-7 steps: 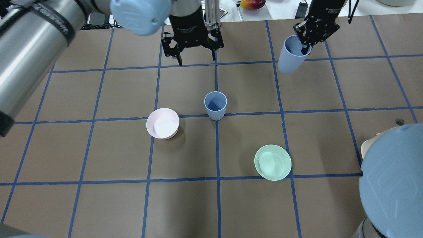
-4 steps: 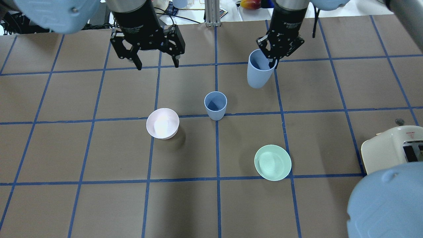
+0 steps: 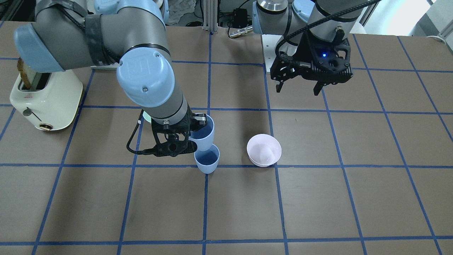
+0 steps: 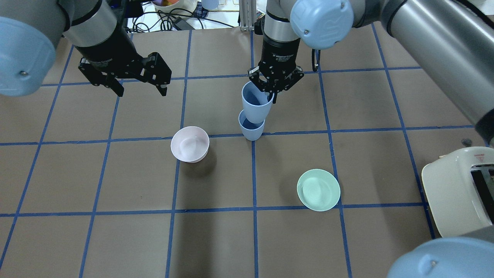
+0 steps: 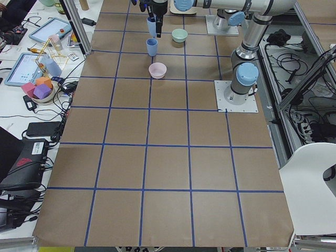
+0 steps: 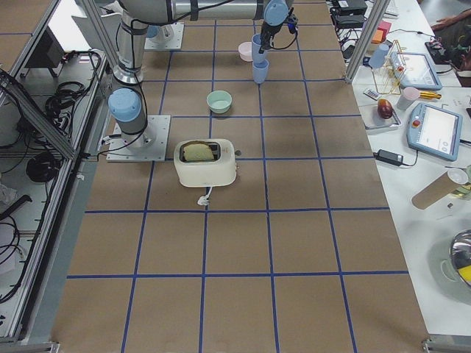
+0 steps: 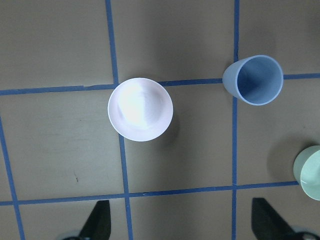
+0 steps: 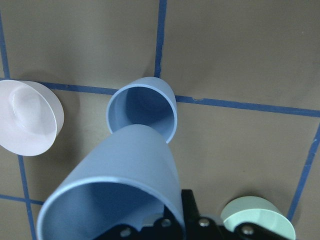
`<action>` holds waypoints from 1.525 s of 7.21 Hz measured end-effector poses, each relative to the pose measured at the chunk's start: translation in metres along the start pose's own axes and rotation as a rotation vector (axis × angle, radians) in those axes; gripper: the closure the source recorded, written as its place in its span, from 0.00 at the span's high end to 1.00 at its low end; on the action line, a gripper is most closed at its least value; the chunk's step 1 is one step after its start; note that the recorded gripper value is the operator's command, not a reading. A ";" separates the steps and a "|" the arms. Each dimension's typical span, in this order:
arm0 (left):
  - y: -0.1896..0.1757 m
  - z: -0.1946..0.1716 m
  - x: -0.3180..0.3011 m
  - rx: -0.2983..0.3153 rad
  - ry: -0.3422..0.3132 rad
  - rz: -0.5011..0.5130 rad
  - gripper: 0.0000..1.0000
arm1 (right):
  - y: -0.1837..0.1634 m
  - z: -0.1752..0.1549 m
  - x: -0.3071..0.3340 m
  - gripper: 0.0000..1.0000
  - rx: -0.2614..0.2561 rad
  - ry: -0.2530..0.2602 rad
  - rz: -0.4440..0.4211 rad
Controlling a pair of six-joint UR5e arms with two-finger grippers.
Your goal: Stack blue cups with both arms
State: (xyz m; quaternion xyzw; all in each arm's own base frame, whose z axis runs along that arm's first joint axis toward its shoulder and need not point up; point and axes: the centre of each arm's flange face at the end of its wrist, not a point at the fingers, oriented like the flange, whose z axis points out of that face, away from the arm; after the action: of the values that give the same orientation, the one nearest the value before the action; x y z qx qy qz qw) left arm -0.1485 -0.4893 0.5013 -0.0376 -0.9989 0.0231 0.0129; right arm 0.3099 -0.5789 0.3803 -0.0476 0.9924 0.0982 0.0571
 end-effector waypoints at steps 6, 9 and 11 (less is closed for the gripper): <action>-0.011 -0.005 -0.013 0.071 -0.010 -0.025 1.00 | -0.007 0.031 -0.006 0.00 0.047 -0.003 0.021; -0.018 0.000 -0.013 0.064 -0.006 -0.064 1.00 | -0.007 0.033 -0.004 0.04 0.049 0.005 0.023; -0.018 0.002 -0.013 0.063 -0.004 -0.073 1.00 | -0.009 0.032 -0.001 0.77 0.051 0.006 0.029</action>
State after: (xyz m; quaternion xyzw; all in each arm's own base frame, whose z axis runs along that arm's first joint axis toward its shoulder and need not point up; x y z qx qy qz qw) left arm -0.1366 -0.5085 0.5001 -0.0007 -0.9984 0.0543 0.0129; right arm 0.3153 -0.5809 0.3478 -0.0318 0.9953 0.0734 0.0539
